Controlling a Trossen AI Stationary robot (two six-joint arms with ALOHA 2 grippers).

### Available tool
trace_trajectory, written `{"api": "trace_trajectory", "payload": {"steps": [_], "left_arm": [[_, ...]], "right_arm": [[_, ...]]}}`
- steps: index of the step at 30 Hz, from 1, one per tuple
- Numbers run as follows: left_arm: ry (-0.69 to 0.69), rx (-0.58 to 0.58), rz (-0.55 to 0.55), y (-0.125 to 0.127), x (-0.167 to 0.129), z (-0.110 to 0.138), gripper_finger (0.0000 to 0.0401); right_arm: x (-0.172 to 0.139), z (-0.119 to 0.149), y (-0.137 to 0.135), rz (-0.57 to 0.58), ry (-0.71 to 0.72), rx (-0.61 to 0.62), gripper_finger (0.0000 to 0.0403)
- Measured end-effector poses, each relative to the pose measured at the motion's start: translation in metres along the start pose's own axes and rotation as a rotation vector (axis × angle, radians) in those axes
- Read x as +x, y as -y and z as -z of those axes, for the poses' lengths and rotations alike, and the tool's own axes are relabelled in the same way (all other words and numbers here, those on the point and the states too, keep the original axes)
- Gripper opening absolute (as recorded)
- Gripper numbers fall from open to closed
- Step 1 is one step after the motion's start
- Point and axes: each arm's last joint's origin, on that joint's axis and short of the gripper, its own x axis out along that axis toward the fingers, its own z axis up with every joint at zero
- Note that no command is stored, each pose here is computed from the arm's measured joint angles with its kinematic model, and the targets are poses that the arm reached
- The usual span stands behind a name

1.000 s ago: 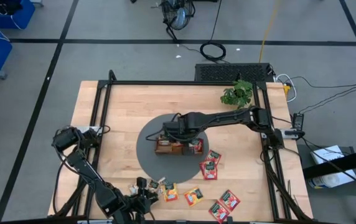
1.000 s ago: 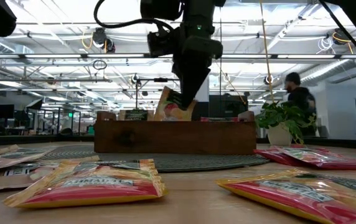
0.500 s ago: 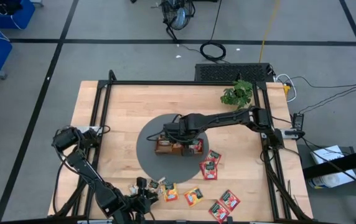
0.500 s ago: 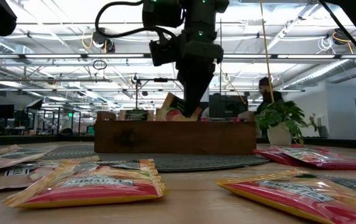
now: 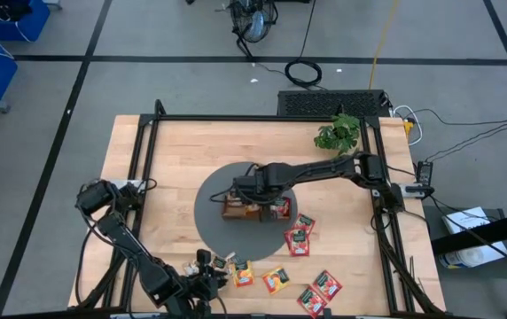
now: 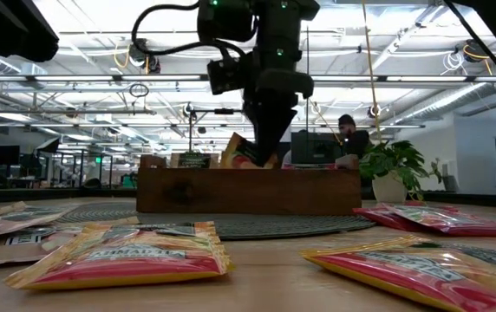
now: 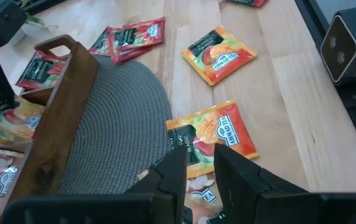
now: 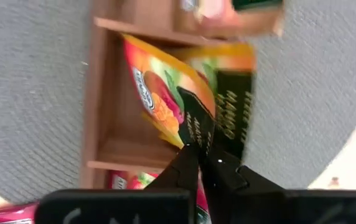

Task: Pick & Place Tea
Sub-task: Put the middle yellow tea sachet into the middle section of the wooden organizer

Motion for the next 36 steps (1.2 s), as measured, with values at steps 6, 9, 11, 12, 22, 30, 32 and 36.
{"api": "trace_trajectory", "payload": {"steps": [6,9,11,12,22,30,32,36], "left_arm": [[0.000,0.000,0.001,0.000,-0.001,0.000,0.0088],[0.000,-0.005,0.002,0.000,-0.001,0.000,0.0088],[0.000,-0.007,0.002,0.001,-0.001,0.000,0.0088],[0.000,-0.008,0.002,0.001,-0.001,0.000,0.0088],[0.000,-0.013,0.010,0.002,-0.003,0.001,0.0088],[0.000,-0.027,0.010,0.002,-0.003,0.001,0.0088],[0.000,-0.026,0.011,0.003,-0.003,0.002,0.0088],[0.000,-0.026,0.011,0.003,-0.003,0.002,0.0088]], "right_arm": [[-0.001,-0.007,-0.007,0.003,0.065,-0.035,0.0068],[-0.001,-0.010,-0.008,0.006,0.099,-0.037,0.0096],[-0.001,-0.013,-0.007,0.009,0.130,-0.034,0.0111],[-0.002,-0.014,-0.007,0.010,0.144,-0.028,0.0117],[-0.002,-0.010,-0.016,0.001,0.098,-0.025,0.0123],[-0.002,-0.009,-0.017,-0.003,0.081,0.036,0.0097],[-0.002,-0.007,-0.017,-0.004,0.063,0.041,0.0094],[-0.004,-0.002,-0.016,-0.003,0.024,0.037,0.0097]]}}
